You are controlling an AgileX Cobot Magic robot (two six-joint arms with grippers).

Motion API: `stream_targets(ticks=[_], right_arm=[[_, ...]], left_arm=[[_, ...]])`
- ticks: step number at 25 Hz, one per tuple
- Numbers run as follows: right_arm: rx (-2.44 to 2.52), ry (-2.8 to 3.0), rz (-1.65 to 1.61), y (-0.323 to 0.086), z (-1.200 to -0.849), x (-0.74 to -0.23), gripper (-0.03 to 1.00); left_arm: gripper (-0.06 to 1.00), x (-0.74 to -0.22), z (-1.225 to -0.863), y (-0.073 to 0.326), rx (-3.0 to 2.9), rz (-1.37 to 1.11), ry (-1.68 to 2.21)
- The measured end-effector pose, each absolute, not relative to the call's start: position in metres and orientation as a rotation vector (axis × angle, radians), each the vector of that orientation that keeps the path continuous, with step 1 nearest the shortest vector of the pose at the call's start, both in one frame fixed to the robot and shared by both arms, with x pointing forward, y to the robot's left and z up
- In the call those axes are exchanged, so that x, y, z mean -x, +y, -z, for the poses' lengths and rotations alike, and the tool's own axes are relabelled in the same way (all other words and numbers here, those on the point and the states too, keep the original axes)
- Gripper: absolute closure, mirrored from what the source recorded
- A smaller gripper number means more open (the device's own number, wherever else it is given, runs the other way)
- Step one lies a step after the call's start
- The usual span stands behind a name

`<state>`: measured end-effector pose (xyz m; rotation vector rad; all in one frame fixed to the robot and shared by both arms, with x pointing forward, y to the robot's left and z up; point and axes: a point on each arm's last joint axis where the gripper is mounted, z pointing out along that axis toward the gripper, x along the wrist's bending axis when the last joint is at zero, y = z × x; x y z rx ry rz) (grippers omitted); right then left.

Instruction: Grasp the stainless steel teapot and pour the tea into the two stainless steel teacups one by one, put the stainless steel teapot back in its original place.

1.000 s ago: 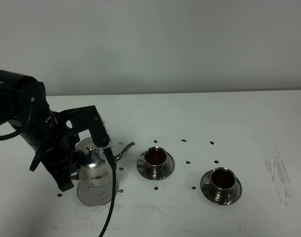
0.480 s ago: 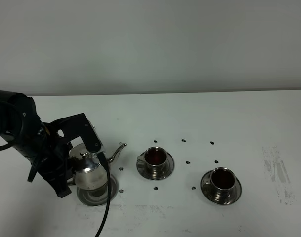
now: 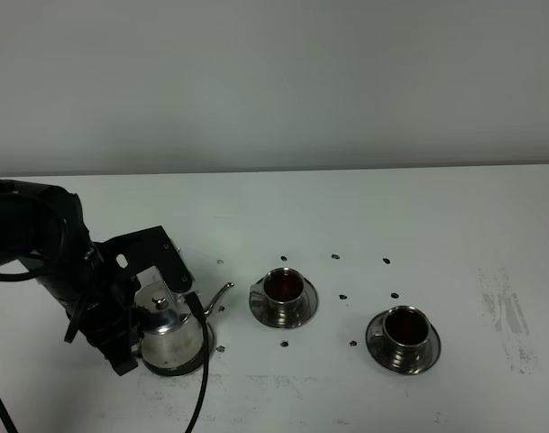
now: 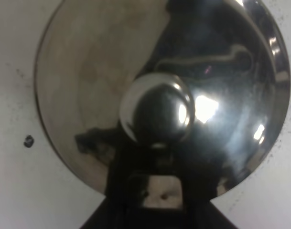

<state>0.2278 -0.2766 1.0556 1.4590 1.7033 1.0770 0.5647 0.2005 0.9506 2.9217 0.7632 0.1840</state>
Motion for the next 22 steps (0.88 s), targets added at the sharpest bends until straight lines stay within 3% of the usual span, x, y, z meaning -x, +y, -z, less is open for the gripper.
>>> stream_targets(ticks=[22], right_arm=[[-1.459, 1.703, -1.077, -0.2766, -1.0556, -0.2278, 0.72]], left_arm=[[0.74, -0.5699, -0.9437, 0.2006, -2.929, -0.227, 0.744]])
